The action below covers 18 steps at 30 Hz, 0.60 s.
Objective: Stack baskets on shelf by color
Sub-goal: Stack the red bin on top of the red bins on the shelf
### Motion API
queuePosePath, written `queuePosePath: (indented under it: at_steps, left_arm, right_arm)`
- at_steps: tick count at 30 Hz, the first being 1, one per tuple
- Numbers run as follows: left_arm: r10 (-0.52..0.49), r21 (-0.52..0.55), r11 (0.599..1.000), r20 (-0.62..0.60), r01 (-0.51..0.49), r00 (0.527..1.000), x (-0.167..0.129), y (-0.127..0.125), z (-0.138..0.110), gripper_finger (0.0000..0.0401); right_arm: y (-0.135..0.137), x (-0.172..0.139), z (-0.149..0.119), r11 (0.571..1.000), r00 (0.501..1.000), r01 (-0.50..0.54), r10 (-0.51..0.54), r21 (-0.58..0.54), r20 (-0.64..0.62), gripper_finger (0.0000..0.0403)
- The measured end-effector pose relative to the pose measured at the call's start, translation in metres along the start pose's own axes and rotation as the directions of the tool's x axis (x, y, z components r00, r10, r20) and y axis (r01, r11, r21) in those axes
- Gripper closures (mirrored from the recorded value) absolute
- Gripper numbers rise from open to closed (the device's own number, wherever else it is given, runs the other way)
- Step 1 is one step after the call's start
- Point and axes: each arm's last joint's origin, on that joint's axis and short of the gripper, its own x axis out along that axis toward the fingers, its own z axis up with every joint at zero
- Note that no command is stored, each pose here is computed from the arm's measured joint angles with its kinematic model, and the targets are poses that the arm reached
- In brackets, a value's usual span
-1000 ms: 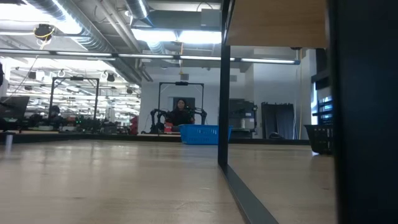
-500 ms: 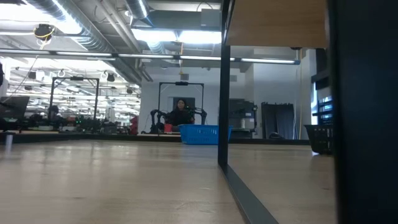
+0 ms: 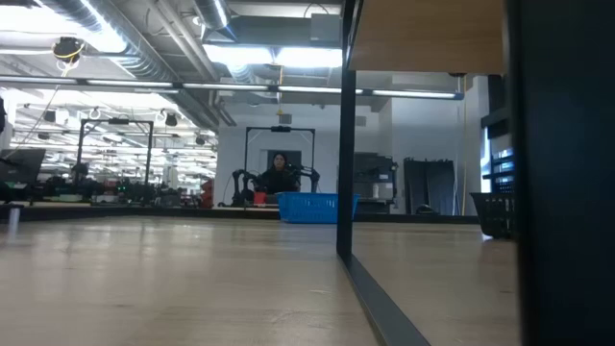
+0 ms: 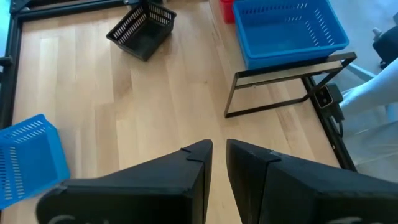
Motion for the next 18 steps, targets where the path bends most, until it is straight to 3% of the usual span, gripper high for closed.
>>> queuePosePath:
  at_steps: [18]
  left_arm:
    - [0.000,-0.001,1.000,0.000,0.000,1.000,0.0000,0.0000,0.0000,0.0361]
  right_arm:
    - [-0.0010,-0.0017,0.0007,1.000,1.000,-0.010,0.010,-0.001,0.010,0.0341]
